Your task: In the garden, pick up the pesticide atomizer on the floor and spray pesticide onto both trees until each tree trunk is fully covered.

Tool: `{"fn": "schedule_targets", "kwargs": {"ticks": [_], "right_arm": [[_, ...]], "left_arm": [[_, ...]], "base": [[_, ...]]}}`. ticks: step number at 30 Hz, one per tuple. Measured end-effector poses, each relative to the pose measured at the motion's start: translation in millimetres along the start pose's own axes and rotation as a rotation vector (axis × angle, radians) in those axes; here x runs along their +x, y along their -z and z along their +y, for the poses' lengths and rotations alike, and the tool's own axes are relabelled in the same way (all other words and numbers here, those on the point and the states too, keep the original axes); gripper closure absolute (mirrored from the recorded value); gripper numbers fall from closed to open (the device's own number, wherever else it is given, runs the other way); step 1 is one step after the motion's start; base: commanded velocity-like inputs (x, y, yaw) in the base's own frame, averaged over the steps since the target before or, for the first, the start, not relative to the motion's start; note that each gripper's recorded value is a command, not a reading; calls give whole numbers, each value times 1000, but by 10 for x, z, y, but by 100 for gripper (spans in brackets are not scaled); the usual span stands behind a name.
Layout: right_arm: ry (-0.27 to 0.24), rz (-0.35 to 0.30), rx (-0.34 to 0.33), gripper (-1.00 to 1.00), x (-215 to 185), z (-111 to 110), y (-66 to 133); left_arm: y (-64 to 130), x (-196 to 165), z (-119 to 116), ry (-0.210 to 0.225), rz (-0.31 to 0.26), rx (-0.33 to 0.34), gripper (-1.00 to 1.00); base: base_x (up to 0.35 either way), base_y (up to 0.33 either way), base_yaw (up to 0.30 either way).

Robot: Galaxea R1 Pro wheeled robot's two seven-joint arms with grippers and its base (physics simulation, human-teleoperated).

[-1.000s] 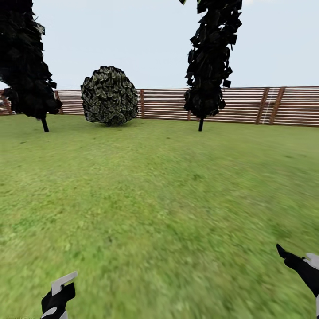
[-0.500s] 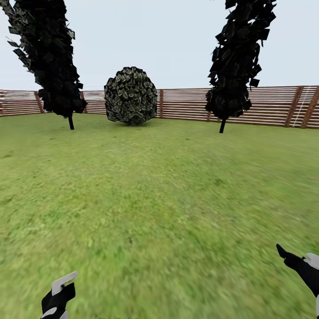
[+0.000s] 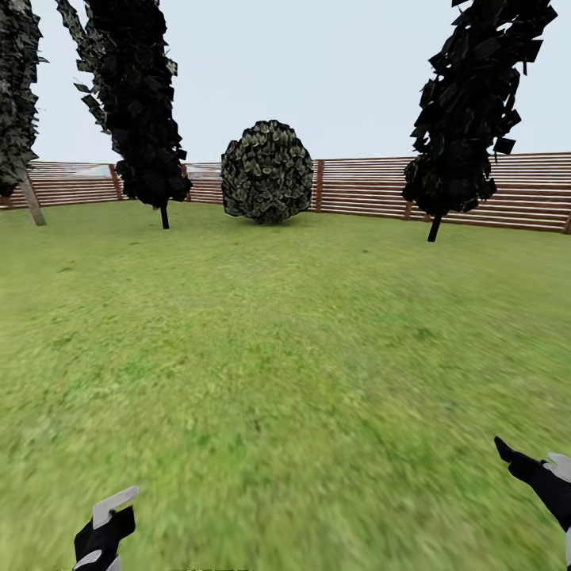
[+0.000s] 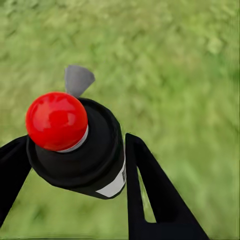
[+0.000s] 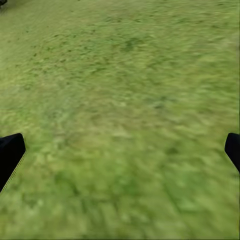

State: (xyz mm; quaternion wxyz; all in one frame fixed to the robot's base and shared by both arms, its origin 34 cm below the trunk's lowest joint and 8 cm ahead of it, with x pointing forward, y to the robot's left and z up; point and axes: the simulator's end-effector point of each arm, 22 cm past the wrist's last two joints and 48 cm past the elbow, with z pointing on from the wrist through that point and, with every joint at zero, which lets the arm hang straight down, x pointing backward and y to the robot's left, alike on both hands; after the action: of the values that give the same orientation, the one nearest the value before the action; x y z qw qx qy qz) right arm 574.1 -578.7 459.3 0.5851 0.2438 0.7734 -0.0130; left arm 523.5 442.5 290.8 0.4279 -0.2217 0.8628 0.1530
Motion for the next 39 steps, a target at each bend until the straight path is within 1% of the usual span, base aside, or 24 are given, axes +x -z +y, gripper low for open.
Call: {"fn": "schedule_targets", "kwargs": {"ticks": [8, 14, 39], "right_arm": [[0, 0, 0, -100, -1, 0, 0], [0, 0, 0, -100, -1, 0, 0], [0, 0, 0, -100, 0, 0, 0]], "left_arm": [[0, -3, 1, 0, -1, 0, 100], [0, 2, 10, 1, -1, -2, 100], [9, 28, 19, -1, 3, -3, 100]], "base": [[31, 0, 253], [291, 34, 253], [272, 206, 253]]}}
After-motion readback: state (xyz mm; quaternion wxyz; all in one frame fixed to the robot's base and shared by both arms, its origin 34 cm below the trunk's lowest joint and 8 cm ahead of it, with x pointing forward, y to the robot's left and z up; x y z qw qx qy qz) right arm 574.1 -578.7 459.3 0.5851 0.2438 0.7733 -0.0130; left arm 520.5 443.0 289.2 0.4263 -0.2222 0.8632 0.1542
